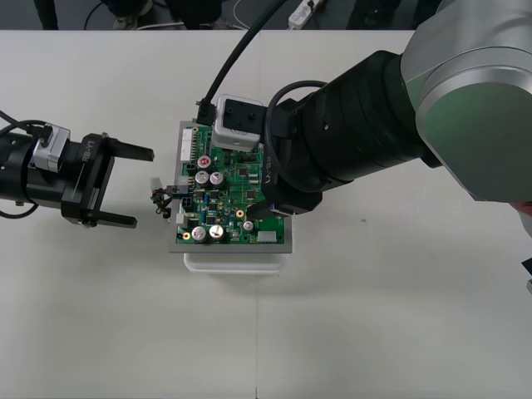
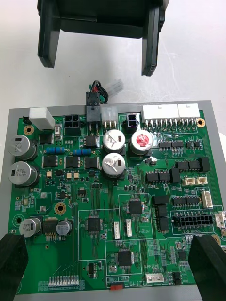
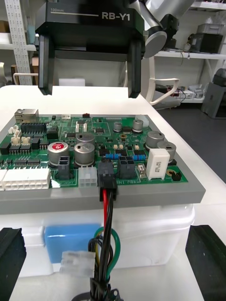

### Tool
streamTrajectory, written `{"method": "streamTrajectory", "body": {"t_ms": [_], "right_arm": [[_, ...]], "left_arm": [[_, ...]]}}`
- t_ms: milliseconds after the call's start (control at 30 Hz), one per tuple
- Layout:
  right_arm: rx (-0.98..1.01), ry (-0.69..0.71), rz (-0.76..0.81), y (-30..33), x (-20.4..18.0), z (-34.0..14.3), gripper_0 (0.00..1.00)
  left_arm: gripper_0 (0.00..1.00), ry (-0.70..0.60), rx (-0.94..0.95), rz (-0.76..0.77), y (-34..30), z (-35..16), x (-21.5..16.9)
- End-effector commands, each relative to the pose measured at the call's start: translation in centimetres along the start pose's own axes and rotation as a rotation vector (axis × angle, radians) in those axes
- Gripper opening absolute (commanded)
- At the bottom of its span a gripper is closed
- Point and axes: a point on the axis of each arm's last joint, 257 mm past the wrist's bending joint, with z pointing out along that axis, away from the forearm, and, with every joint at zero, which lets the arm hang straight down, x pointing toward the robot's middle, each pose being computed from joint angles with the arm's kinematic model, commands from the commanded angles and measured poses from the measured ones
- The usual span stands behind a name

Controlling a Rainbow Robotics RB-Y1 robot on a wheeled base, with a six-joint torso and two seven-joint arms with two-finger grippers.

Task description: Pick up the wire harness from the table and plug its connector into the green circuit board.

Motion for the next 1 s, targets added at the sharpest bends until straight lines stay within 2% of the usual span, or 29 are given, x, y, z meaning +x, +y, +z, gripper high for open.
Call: {"method": "streamTrajectory", "body": {"t_ms": [33,533,700,833,1000], "right_arm": [[0.025,-0.025,-0.060,-0.7,-2.0,-0.9,1.00],[0.030,-0.023,-0.072,-0.8,-1.9,-0.9,1.00],[0.033,-0.024,-0.073,-0.9,-1.9,-0.9,1.00],[0.035,-0.028,-0.065,-1.1,-1.3,-1.0,1.00],[0.036,-0.040,-0.052,-1.4,-1.0,-1.4,1.00]], "left_arm": [[1.00,0.043,0.023,-0.015,0.7,-2.3,-2.0],[1.00,0.185,-0.045,0.013,2.7,-6.9,-2.4],[1.00,0.198,-0.053,-0.075,2.6,-7.1,-2.2],[1.00,0.243,-0.049,-0.075,2.9,-7.2,-2.5],[1.00,0.240,-0.034,-0.101,2.8,-6.2,-3.3]]}}
